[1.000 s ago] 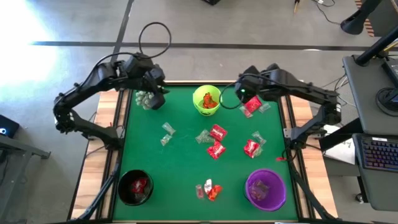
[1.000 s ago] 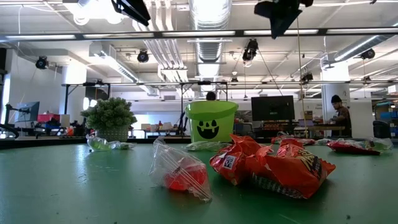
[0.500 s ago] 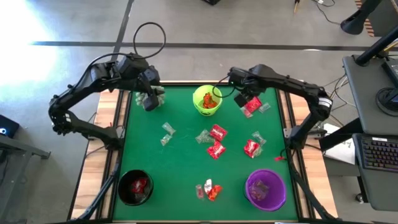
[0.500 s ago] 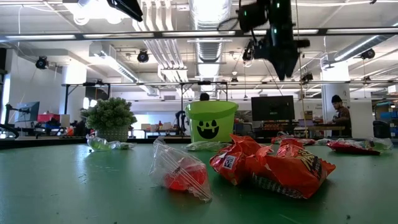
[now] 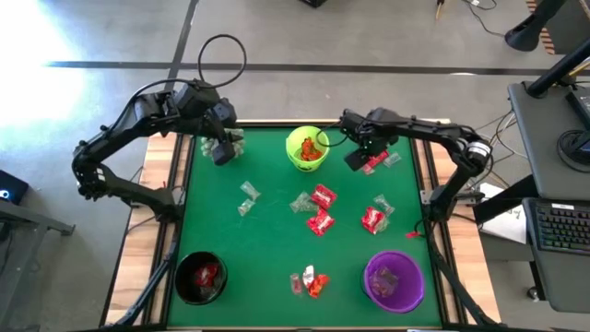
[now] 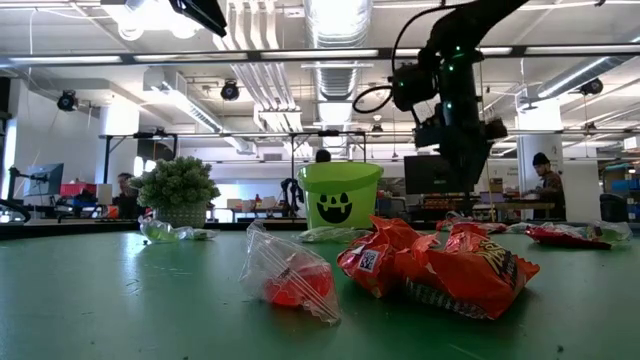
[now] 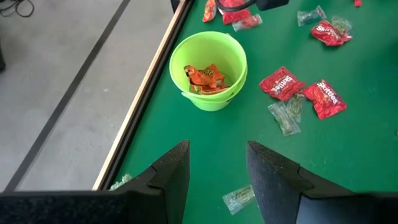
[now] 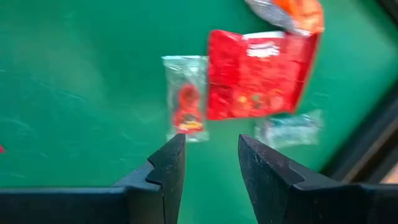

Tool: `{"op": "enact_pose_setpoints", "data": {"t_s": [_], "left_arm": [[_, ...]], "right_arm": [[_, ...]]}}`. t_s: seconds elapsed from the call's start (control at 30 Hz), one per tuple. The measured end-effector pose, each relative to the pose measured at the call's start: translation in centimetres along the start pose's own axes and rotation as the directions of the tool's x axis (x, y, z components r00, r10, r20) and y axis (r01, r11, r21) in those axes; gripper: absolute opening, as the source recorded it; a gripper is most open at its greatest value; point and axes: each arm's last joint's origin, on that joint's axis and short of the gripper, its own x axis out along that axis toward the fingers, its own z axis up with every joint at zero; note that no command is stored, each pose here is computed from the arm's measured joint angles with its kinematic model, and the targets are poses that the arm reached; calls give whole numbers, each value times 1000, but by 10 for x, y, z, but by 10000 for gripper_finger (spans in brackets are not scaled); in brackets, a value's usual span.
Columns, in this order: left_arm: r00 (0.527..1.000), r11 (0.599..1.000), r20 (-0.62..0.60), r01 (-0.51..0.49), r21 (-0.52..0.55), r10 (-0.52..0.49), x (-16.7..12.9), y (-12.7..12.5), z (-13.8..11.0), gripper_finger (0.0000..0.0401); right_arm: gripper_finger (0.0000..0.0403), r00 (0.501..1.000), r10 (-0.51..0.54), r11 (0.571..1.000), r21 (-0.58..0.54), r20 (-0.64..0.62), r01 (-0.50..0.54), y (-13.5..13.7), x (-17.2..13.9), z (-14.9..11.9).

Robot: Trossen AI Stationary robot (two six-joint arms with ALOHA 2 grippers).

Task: Organize candy in baskets
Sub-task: Put the red candy into the violet bucket

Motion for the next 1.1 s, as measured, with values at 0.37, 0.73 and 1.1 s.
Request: {"op": "enact_pose_setpoints", "data": {"t_s": [0.37,0.73,1.1], "left_arm": [[1000,1000,-10,2,0,-2,0,0,-1,141],[999,1000,-39,6,1,-6,1,-1,-4,141],[999,1000,-49,7,1,-7,1,-1,-5,141]], "right_arm": [[141,999,-3,1000,-8,-40,3,9,38,8],[132,989,-45,999,-23,-140,42,15,73,14],[58,982,-40,999,-16,-186,37,15,86,15]]}}
